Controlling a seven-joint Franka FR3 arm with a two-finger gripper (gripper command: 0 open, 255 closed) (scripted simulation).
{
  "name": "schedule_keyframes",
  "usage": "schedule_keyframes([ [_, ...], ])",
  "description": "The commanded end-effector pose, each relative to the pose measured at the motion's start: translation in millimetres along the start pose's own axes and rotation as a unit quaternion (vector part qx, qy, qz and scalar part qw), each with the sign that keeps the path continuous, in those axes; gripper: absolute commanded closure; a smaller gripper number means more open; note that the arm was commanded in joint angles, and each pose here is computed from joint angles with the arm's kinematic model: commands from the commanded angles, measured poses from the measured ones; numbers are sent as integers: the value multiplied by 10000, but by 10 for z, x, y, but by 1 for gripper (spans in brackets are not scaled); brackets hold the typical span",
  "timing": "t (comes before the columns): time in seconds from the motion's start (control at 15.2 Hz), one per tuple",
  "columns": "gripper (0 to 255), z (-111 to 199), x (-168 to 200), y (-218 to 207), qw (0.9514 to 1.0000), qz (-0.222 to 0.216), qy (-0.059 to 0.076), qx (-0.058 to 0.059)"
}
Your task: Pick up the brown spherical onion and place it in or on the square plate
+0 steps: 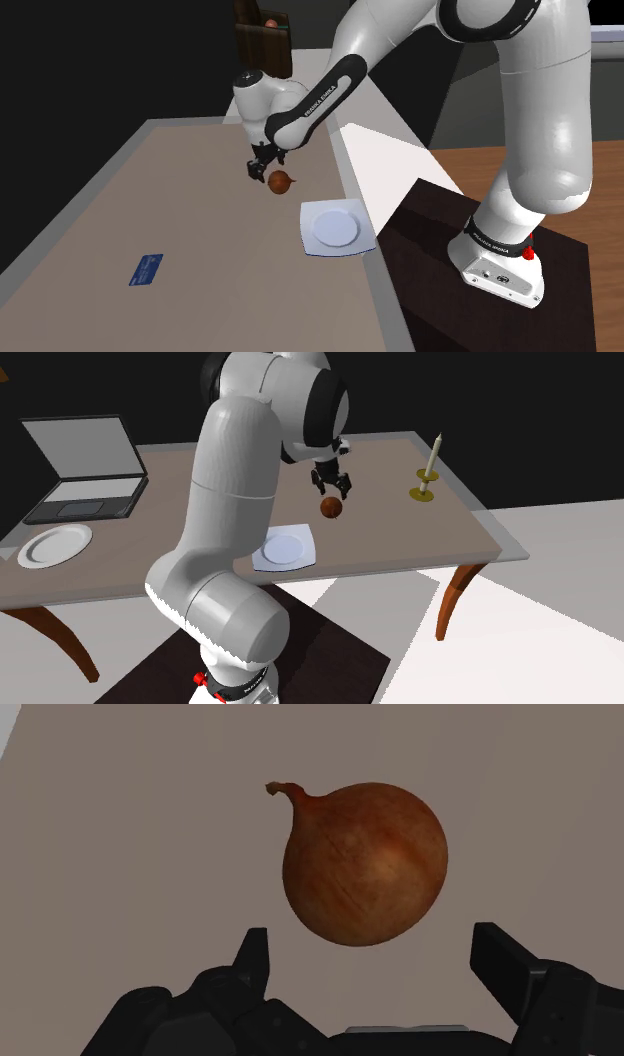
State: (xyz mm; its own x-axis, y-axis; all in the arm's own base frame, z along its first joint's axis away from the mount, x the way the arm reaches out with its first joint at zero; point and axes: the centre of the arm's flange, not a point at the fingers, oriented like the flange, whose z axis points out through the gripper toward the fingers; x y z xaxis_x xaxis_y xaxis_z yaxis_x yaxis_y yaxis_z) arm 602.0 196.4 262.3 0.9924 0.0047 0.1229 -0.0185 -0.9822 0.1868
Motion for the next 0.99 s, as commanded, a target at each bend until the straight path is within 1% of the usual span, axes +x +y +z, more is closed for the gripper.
schedule_keyframes([
  [0.0,0,58,-37,59,9997,216,71,133],
  [0.33,0,352,-32,51,9997,216,71,133],
  [0.86,0,352,-32,51,9997,216,71,133],
  [0.92,255,352,-32,51,9997,216,71,133],
])
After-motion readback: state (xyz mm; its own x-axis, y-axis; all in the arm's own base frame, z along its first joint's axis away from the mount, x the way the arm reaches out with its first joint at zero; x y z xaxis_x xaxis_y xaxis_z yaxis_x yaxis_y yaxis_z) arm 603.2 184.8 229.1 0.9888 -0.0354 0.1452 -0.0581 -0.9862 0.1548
